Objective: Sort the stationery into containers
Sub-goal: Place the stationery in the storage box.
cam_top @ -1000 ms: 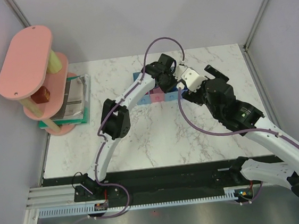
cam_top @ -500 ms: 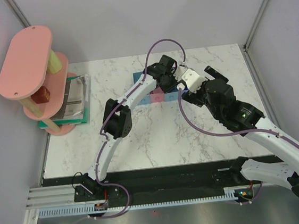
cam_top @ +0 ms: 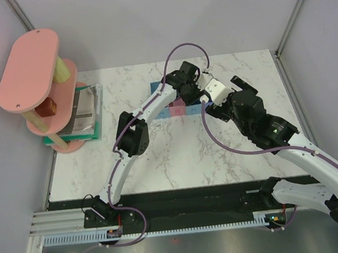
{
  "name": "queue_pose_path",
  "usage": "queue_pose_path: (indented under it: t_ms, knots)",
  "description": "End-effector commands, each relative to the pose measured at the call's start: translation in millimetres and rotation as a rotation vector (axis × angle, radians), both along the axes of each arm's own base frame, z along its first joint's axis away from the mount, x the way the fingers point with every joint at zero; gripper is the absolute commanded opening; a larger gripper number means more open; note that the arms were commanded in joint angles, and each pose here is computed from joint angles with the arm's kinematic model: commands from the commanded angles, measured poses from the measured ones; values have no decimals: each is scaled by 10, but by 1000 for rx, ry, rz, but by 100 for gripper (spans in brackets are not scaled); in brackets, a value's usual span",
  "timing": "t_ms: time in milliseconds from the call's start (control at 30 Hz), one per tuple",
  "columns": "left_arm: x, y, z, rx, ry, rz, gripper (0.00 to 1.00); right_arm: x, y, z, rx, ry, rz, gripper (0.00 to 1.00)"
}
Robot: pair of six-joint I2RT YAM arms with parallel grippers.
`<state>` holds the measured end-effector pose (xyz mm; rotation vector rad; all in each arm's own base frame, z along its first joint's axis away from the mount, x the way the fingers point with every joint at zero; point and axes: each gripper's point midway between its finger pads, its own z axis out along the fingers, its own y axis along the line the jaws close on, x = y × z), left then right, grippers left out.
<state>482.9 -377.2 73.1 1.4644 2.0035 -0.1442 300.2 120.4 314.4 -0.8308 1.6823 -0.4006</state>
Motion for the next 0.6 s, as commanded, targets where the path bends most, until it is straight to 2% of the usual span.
queue_pose_path:
  t_ms: [0, 200, 333, 433, 467, 500, 567]
  knots:
    - [-36, -7, 196, -22, -4, 29, 63, -1, -9, 68, 28, -17, -6, 98]
    - [-133, 56, 917, -126, -51, 75, 69, 25, 12, 125, 37, -22, -6, 98]
    - [-237, 221, 1440, -185, -98, 138, 86, 28, 58, 189, 53, -23, 10, 98]
    - [-336, 484, 1886, -239, -137, 207, 97, 7, 123, 187, 52, 11, 47, 98]
    - [-376, 584, 1887, -239, -124, 230, 99, -7, 187, 231, 67, 26, 80, 98]
    - [-458, 724, 2188, -285, -155, 253, 100, -41, 194, 168, 73, 67, 79, 98]
    - [-498, 1020, 2225, -323, -114, 329, 100, -49, 253, 164, 100, 105, 83, 98]
